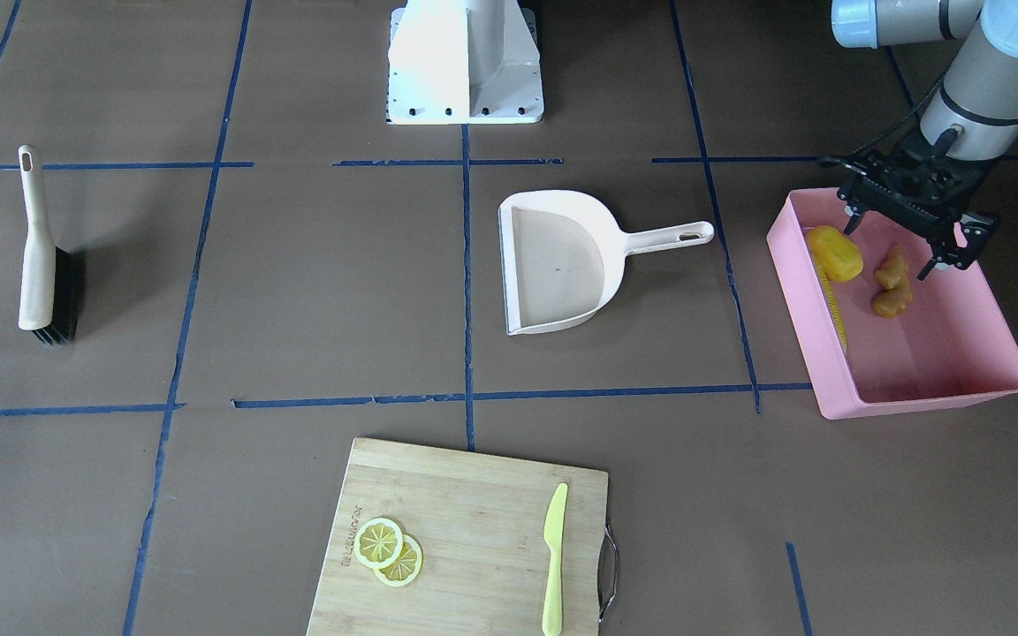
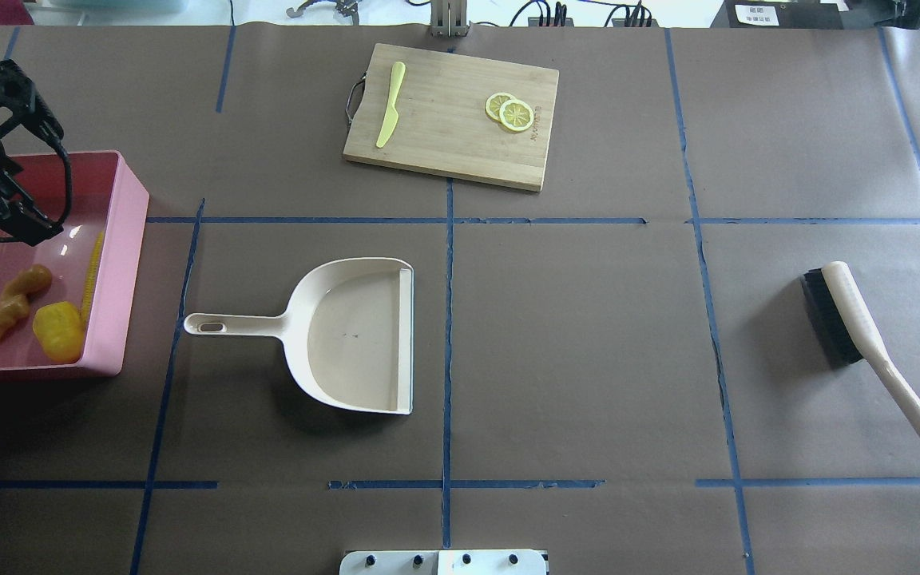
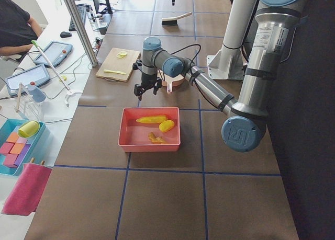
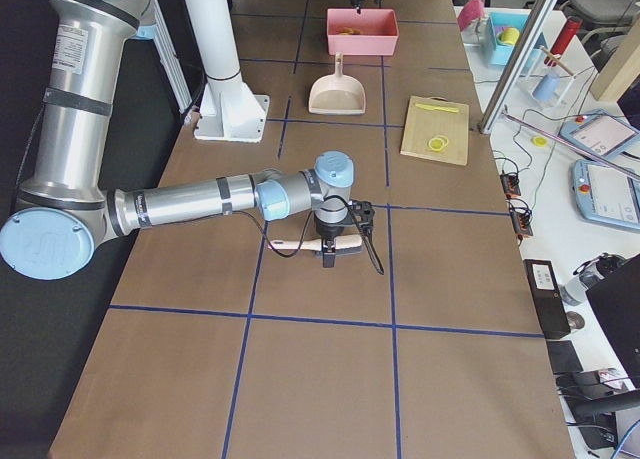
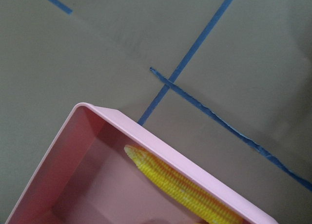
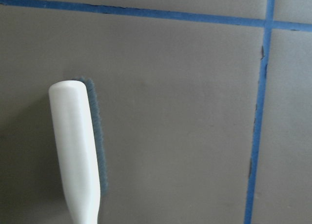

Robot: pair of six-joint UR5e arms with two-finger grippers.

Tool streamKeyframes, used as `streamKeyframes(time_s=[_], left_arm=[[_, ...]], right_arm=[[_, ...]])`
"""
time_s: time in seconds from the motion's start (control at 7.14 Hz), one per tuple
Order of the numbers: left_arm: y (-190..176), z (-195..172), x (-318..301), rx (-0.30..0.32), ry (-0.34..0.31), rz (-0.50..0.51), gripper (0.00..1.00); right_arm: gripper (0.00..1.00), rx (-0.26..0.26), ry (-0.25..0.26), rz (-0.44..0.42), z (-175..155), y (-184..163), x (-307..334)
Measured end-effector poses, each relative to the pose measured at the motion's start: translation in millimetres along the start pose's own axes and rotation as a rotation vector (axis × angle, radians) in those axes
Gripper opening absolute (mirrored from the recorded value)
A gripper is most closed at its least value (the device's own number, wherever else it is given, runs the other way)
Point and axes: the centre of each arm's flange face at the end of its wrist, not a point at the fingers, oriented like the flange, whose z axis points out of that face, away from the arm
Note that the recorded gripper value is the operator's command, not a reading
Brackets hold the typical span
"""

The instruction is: Sweep and dump trash into bin

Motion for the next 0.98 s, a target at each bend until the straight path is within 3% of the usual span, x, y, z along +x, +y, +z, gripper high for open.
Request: streamKeyframes(time_s=[0.28, 0.56, 0.84, 0.98], left_arm=[[58, 20, -97, -0.054, 0.107, -0.244, 1.0], [156, 17, -192, -0.073, 0.165, -0.551, 1.0], [218, 7, -227, -0.078, 0.194, -0.818, 1.0], [240, 12, -228, -0.082, 0.198, -0.879, 1.0]], right_arm=[[1.0, -0.004, 0.019, -0.034, -18, -16, 32], [1.0, -0.007, 0.015, -0.047, -21, -24, 64], [1.0, -0.002, -0.027, -0.054, -22, -30, 91], [1.0, 0.008, -0.039, -0.053, -26, -32, 98]])
